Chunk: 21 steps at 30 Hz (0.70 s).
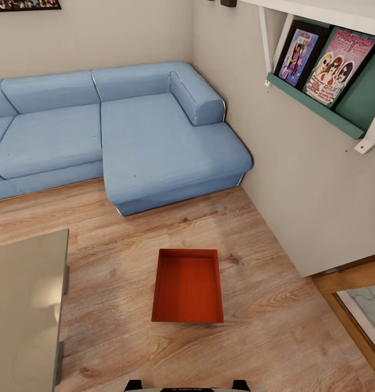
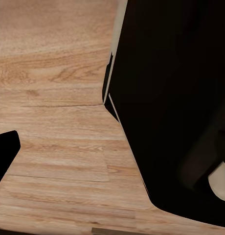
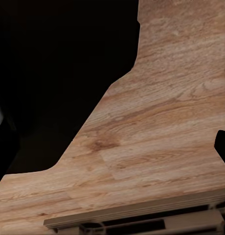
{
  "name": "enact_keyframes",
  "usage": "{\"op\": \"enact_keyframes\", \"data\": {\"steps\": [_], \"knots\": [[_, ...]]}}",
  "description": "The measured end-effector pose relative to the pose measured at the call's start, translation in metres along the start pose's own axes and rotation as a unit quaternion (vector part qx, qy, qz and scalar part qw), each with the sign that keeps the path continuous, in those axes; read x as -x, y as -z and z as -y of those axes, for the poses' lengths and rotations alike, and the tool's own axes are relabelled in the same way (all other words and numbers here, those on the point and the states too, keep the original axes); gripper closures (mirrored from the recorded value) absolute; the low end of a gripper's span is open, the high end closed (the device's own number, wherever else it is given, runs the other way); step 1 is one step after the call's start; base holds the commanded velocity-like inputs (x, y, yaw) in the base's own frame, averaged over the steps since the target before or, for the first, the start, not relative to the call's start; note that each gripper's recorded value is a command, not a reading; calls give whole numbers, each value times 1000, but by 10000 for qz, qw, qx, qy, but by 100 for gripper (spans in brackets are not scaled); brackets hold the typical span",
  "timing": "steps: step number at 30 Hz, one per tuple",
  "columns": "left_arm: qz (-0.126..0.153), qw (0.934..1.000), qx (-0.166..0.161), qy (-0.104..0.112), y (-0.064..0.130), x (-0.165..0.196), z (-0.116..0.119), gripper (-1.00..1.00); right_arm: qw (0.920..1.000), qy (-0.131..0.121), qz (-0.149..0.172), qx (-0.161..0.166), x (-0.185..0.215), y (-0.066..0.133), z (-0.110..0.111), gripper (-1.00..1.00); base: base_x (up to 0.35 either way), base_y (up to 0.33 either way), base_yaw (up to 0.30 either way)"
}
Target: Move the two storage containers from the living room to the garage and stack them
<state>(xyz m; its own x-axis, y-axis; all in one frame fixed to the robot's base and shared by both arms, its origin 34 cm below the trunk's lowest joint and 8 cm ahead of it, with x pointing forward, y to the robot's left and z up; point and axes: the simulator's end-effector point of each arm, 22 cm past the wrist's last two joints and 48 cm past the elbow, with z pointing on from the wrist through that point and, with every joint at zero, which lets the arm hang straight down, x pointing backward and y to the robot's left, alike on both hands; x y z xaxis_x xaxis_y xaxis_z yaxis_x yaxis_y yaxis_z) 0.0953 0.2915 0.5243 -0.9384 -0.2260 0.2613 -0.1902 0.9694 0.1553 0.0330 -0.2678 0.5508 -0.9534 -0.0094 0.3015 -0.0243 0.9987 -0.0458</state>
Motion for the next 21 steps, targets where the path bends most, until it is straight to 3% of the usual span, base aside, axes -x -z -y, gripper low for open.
{"op": "enact_keyframes", "data": {"steps": [21], "knots": [[0, 10000, 0, -1, 0, 0, 0, -100, 10000, -13, -2, -10, 0, 0, 0, -100, 0, 0, -28]]}}
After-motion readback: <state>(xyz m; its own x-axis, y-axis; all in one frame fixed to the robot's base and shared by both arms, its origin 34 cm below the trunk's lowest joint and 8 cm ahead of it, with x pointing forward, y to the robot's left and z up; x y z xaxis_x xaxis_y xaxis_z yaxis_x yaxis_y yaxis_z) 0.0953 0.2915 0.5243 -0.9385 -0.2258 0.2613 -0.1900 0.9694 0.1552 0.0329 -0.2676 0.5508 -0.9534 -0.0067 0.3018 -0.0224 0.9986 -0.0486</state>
